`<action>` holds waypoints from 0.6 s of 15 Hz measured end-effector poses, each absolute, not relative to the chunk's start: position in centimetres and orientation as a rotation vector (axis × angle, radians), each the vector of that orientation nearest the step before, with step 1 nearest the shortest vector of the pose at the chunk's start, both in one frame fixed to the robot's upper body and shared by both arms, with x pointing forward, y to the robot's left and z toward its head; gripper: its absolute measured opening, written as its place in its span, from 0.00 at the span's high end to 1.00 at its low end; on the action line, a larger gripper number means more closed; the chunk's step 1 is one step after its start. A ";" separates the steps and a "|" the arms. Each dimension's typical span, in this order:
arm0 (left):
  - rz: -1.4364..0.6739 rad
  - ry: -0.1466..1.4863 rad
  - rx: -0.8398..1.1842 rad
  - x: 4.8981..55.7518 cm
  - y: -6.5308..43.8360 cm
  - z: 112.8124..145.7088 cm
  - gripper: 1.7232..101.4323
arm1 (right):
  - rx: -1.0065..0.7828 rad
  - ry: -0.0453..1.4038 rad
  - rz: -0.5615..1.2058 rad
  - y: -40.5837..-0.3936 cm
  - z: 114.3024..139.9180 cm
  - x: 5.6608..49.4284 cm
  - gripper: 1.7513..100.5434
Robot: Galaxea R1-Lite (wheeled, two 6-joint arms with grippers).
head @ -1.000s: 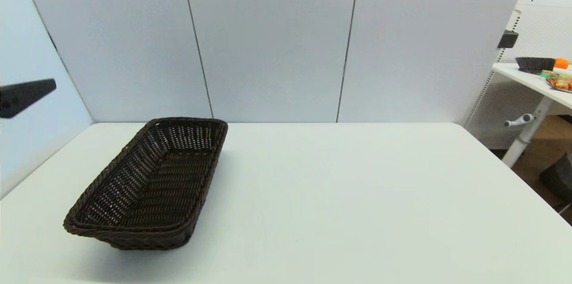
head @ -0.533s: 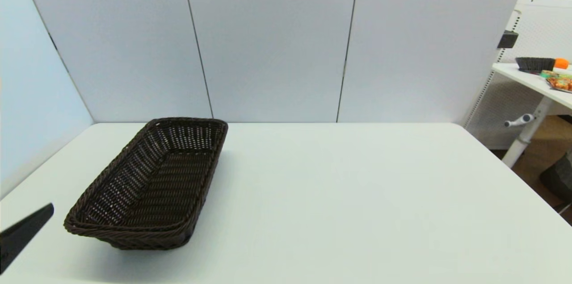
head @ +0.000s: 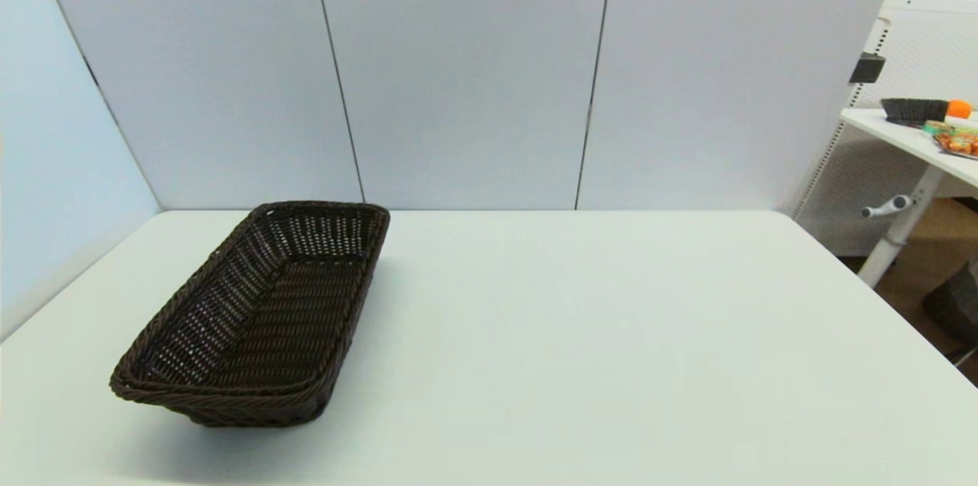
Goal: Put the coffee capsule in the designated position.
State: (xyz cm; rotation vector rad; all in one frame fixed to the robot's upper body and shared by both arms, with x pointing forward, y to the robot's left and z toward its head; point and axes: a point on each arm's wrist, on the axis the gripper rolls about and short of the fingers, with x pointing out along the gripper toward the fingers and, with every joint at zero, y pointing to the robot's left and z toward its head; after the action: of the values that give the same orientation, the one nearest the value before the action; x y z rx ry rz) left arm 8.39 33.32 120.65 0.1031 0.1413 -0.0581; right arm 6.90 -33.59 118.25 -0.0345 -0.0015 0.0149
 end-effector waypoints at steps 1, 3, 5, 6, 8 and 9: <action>-0.053 0.131 0.103 8.1 33.3 119.8 0.04 | -0.035 -0.002 0.015 -33.6 118.2 6.9 0.03; -0.046 0.100 0.099 7.7 33.3 118.7 0.04 | -0.035 -0.002 0.014 -33.6 118.2 6.9 0.03; -0.033 0.058 0.079 7.3 33.3 118.4 0.04 | -0.035 -0.001 0.015 -33.6 118.2 6.9 0.03; -0.022 0.037 0.054 7.2 33.4 118.4 0.04 | -0.035 -0.002 0.014 -33.6 118.2 6.9 0.03; -0.018 0.015 0.024 7.0 33.4 118.3 0.04 | -0.035 -0.002 0.015 -33.6 118.2 6.9 0.04; -0.018 0.009 0.017 7.0 33.4 118.3 0.04 | -0.035 -0.002 0.015 -33.6 118.2 6.9 0.03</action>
State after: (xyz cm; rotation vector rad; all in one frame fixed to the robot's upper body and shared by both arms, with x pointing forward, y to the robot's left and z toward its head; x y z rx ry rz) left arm 6.96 33.37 118.28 0.0173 0.0086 -0.0182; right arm 6.90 -33.59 118.25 -0.0349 -0.0015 0.0149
